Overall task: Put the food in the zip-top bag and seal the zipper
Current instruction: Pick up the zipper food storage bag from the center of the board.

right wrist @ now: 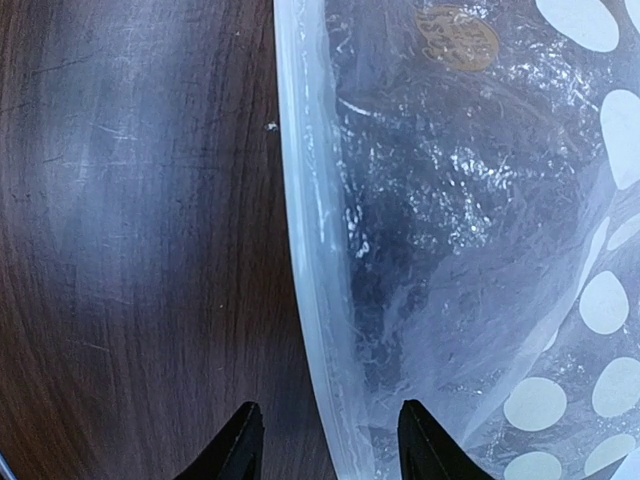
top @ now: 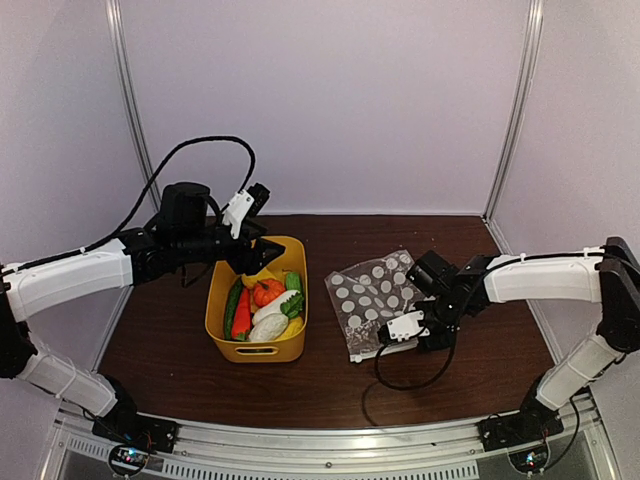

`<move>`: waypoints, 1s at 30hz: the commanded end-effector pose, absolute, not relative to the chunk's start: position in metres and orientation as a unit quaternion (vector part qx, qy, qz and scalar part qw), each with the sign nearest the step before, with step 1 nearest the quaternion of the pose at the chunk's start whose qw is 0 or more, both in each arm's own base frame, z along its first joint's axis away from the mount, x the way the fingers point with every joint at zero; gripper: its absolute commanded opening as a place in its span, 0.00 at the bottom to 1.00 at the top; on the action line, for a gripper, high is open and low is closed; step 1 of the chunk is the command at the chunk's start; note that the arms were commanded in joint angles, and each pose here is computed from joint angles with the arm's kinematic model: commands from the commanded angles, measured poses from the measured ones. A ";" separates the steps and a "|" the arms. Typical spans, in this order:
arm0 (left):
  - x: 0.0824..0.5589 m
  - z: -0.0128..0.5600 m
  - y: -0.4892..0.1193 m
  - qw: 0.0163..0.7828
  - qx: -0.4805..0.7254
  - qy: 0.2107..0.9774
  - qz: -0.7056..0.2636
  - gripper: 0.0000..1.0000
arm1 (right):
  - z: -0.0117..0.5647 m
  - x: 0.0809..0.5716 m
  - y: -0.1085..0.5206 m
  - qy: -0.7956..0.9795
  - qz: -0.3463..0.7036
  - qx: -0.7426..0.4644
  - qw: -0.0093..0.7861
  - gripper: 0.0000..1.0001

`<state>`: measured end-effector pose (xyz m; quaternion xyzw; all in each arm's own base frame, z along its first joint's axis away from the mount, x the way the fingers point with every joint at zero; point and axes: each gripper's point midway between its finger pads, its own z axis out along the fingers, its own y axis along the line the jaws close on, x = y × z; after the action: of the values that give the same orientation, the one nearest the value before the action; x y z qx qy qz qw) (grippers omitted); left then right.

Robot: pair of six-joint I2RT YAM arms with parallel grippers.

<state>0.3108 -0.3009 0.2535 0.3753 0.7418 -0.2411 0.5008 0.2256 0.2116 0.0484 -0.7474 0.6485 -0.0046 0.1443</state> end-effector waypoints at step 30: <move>0.311 0.266 -0.298 0.528 0.373 0.726 -0.236 0.70 | 0.028 0.260 0.229 0.697 -0.026 -0.703 0.142 0.09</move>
<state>0.3117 -0.2988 0.2515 0.3743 0.7434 -0.2343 0.5023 0.2474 0.2218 0.0212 -0.7185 0.6839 -0.0178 0.1252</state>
